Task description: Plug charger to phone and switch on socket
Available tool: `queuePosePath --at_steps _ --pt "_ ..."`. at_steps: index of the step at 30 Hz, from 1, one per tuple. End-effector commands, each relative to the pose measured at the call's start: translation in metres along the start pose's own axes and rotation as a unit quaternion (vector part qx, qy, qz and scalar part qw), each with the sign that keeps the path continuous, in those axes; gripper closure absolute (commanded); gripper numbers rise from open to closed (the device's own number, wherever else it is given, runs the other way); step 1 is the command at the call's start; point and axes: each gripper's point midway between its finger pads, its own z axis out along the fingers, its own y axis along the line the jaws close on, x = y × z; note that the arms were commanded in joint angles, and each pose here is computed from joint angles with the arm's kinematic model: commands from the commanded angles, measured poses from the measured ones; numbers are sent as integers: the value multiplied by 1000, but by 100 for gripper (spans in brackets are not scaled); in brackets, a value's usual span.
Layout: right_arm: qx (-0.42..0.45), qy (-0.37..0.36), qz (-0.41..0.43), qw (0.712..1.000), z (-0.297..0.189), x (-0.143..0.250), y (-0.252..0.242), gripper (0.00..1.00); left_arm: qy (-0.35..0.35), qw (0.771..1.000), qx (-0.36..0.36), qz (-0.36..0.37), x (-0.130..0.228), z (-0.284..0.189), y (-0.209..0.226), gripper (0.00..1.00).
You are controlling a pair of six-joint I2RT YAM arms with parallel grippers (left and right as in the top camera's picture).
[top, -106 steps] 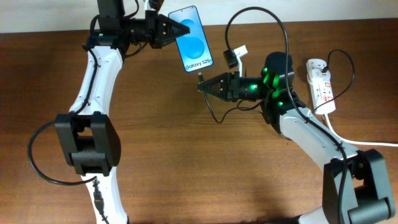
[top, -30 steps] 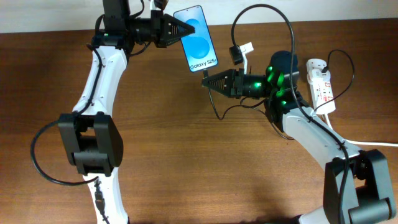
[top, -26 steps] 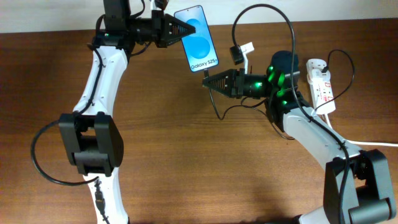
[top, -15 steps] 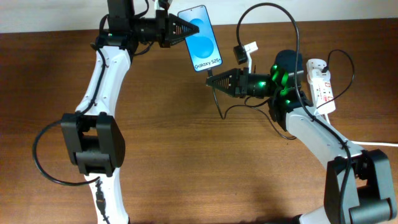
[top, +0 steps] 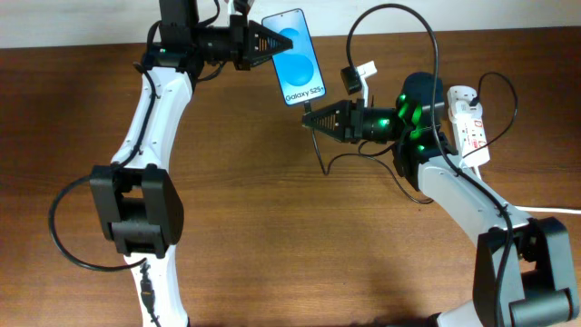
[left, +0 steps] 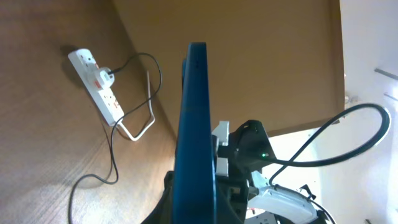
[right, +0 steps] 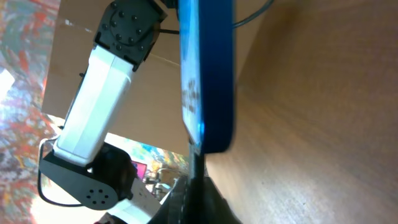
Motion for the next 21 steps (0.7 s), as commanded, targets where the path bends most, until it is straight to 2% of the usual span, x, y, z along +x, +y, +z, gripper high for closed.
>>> queuePosePath --at_steps 1,3,5,8,10,11,16,21 --pt "10 -42 -33 999 1 -27 9 82 48 998 43 7 18 9 -24 100" --pt "11 -41 -29 999 1 -27 8 76 44 998 41 7 16 5 -23 100" --pt "12 -38 -25 999 1 -26 7 75 42 998 40 7 15 4 -22 100" --pt "10 -35 -27 999 1 -24 7 64 42 998 40 8 15 4 -22 100" --pt "9 -33 -27 999 1 -24 8 48 40 998 40 13 14 2 -22 100" --pt "8 -31 -27 999 1 -23 8 36 37 998 39 17 13 -1 -22 100" --pt "10 -38 -27 999 -8 -28 6 0 25 998 35 47 11 -13 -15 100" --pt "31 -68 -11 997 -39 -44 -8 1 13 998 28 51 21 -22 5 100"
